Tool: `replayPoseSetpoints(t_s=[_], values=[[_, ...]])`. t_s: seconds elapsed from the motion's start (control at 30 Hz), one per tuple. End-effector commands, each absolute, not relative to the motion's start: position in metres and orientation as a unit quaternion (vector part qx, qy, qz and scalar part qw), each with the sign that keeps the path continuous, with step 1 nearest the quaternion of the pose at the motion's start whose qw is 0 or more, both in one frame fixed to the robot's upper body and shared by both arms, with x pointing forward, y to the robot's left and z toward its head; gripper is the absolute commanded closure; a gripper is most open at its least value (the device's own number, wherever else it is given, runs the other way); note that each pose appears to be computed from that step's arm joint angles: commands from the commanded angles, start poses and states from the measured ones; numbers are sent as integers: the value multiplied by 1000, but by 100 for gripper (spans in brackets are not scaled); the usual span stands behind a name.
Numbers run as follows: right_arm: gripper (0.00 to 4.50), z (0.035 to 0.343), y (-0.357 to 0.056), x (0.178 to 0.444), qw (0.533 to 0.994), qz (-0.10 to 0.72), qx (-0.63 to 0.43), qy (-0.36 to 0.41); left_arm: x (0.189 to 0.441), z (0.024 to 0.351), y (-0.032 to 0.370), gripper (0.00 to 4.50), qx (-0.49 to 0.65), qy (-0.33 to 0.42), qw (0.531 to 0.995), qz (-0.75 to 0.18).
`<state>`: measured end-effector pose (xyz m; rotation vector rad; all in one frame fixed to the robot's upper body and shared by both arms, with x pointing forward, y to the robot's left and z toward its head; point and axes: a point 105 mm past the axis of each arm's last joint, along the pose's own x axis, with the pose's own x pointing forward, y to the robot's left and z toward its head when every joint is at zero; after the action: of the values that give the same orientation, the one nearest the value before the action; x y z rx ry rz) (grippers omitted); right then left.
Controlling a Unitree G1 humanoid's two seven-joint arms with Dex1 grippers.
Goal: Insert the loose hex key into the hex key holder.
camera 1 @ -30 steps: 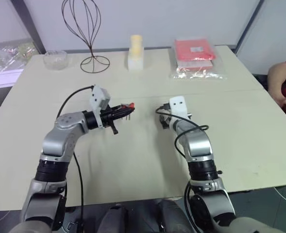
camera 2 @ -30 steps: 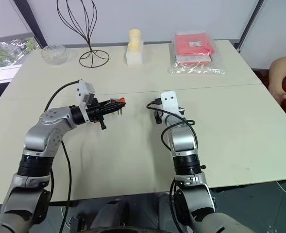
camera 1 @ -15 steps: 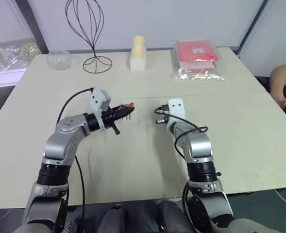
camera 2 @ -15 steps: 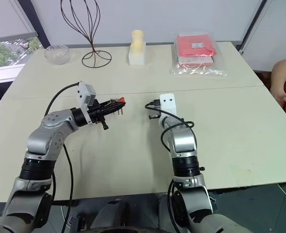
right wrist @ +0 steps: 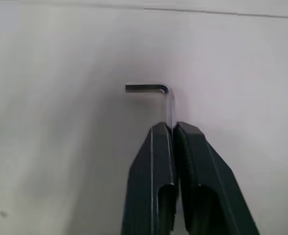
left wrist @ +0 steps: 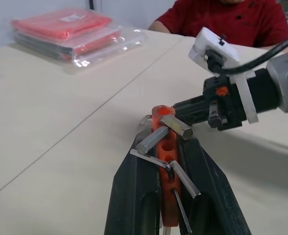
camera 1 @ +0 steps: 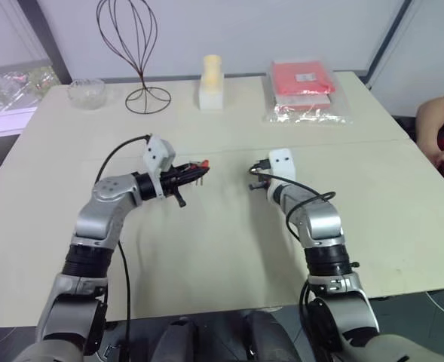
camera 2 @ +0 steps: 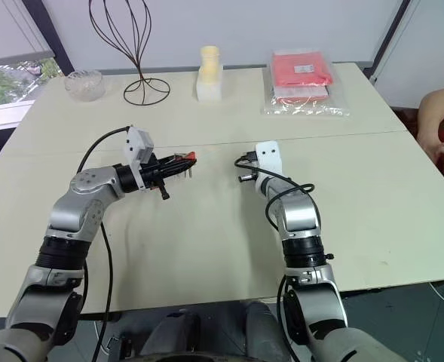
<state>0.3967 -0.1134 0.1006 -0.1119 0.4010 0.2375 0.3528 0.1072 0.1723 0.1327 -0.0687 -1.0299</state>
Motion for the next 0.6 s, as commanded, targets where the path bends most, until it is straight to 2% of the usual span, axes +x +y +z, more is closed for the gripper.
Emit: replayPoseSetpoints(t_s=[0.03,0.2,0.4,0.5,0.6], values=[[348,98,-107,397,966,134,-71,210,351,183,104,450,79,-57,863,-495],[90,94,-105,402,961,138,-85,224,351,179,105,450,78,-55,866,-491],[90,98,-97,414,957,158,-84,230,350,174,105,450,82,-53,869,-484],[169,93,-95,414,950,171,-72,250,348,172,104,450,82,-54,870,-483],[318,84,-93,409,941,184,-57,278,347,171,106,450,81,-54,873,-478]])
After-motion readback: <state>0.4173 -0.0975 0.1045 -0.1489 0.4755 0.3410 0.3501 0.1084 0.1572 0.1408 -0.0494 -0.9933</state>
